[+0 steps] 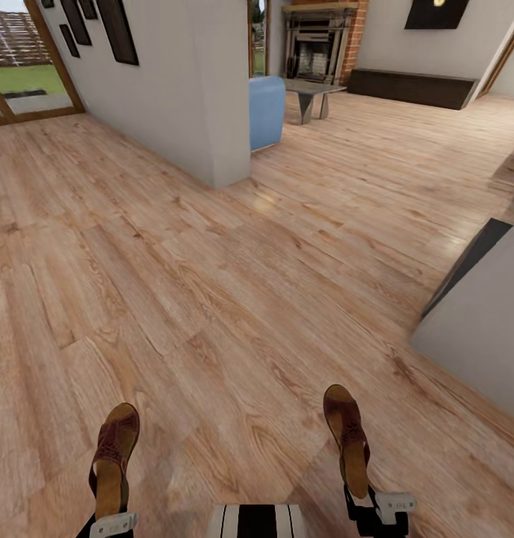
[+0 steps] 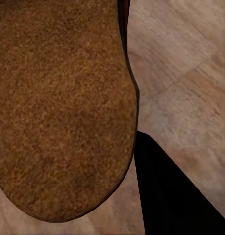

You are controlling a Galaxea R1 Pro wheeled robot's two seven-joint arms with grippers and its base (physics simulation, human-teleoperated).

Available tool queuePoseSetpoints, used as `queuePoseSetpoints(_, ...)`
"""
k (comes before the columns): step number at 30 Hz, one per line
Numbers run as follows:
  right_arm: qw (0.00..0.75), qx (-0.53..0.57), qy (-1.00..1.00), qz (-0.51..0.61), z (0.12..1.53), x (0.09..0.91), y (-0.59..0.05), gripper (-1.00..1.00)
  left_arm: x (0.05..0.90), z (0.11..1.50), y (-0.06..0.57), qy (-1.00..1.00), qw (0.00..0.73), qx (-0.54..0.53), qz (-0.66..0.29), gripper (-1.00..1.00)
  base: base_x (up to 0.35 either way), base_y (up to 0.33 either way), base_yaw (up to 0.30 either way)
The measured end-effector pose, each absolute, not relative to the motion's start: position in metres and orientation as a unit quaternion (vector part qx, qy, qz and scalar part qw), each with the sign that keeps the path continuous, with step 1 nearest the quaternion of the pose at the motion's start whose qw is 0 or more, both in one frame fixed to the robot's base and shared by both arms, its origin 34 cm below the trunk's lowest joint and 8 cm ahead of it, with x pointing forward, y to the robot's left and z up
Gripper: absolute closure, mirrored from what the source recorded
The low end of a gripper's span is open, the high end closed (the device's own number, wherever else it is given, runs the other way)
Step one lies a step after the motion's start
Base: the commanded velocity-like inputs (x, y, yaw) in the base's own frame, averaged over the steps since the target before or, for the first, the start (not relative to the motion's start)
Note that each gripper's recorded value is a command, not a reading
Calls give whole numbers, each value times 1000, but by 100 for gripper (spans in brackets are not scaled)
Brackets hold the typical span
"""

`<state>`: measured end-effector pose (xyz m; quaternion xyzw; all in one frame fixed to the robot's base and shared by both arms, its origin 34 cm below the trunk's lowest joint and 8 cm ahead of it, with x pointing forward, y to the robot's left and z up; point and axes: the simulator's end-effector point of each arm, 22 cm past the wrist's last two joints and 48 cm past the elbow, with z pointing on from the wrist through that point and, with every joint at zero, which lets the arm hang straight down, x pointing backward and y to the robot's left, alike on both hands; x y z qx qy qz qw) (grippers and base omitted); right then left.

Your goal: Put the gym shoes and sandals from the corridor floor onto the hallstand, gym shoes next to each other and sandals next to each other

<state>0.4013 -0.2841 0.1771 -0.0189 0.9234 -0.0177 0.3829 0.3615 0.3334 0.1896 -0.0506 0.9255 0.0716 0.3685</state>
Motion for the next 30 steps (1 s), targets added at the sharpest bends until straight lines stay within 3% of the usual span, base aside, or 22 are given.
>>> queuePoseSetpoints(10,388,-8,921,-27,185,402,-295,100,370,199,326,921,382,-48,64,100,0,0,-30)
queuePoseSetpoints(30,426,-7,904,-27,228,431,-295,100,400,240,323,903,421,-52,60,100,0,0,-149)
